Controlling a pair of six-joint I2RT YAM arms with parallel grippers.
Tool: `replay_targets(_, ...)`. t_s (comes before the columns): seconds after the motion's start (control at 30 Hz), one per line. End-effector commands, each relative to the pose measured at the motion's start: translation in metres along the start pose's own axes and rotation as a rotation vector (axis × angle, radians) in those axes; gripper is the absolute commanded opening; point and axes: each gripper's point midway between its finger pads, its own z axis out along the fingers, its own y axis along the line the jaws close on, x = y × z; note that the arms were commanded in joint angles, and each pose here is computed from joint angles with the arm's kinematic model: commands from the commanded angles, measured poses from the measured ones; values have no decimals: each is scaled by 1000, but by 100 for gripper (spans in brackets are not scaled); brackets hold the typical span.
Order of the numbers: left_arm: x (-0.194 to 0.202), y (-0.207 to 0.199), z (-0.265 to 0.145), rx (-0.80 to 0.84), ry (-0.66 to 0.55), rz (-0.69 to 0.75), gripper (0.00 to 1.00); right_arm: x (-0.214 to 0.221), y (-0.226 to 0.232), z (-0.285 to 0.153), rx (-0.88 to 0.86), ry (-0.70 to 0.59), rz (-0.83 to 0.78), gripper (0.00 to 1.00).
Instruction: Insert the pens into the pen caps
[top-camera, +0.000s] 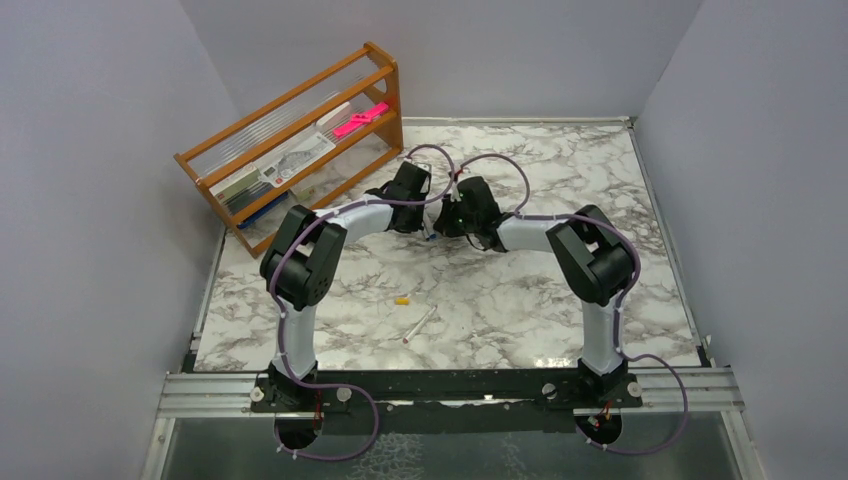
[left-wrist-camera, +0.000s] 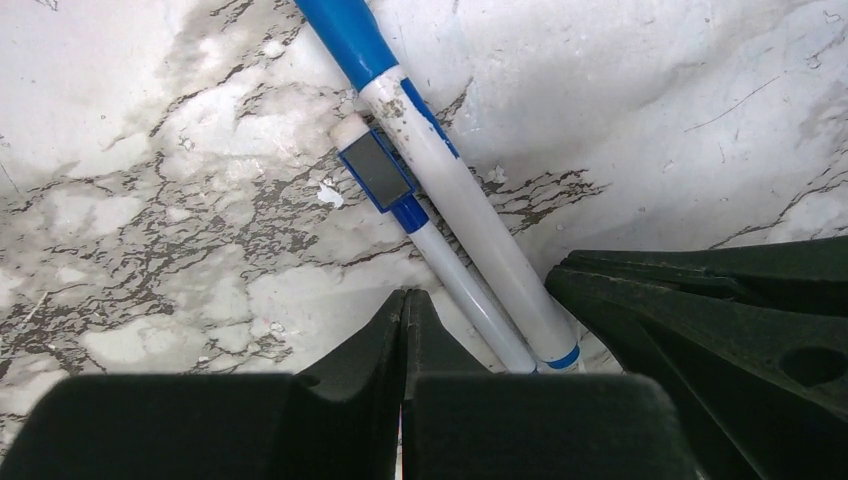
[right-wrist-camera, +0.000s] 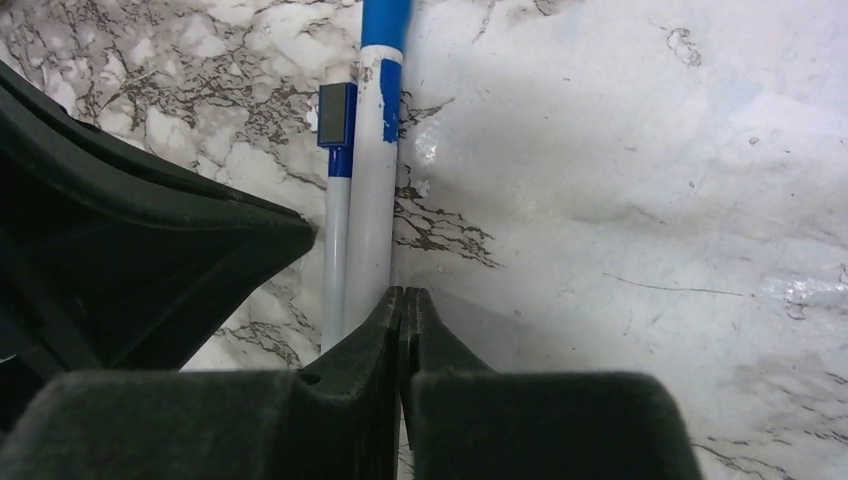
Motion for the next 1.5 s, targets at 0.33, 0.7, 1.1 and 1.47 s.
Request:
replay_targets(0.33, -16, -18, -97, 141, -137, 72, 12, -45, 6, -84, 49, -183, -33, 19)
replay_targets(0.7, 77, -97, -183, 410, -201, 265, 67, -20, -27, -142, 199, -202, -14, 37)
replay_targets(1.1, 177, -91, -180, 250, -96, 265, 59, -43, -38, -190, 287, -321, -29, 37)
replay_targets(1.47, 198, -71, -159, 90, 0, 279, 51, -29, -39, -190, 276, -282, -31, 37)
